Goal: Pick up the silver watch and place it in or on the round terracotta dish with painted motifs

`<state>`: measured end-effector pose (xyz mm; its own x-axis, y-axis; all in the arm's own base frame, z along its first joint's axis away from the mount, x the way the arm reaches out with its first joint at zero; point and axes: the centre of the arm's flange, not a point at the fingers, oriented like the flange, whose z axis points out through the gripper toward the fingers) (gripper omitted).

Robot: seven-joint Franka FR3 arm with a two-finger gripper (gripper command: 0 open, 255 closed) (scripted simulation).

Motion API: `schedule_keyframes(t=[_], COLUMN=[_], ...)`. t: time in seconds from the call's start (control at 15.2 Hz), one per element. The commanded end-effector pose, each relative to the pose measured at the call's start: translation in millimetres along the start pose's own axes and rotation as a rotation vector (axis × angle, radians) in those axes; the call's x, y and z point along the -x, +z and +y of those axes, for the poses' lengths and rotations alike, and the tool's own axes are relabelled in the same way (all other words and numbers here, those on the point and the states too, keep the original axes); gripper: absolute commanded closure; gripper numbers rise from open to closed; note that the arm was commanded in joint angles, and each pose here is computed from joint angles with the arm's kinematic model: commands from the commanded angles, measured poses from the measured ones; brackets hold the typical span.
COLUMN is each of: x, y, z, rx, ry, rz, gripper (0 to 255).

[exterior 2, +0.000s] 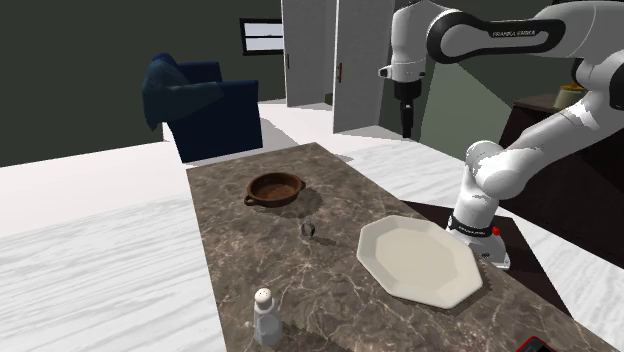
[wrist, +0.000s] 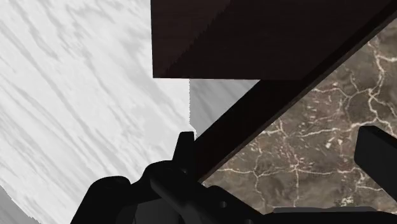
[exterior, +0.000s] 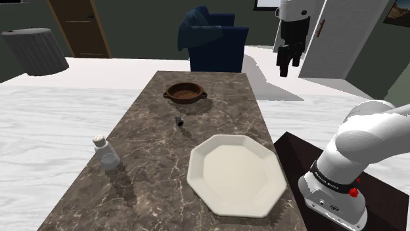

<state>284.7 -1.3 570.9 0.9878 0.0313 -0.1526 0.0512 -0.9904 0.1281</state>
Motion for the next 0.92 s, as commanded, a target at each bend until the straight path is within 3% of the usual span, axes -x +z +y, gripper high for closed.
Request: schedule_keyframes(t=[0.0, 0.86], x=[0.0, -98.5], y=[0.0, 36.2], z=[0.0, -125.5], rx=[0.000, -0.066], ry=[0.000, 0.021], rz=[0.000, 0.000], gripper=[0, 0])
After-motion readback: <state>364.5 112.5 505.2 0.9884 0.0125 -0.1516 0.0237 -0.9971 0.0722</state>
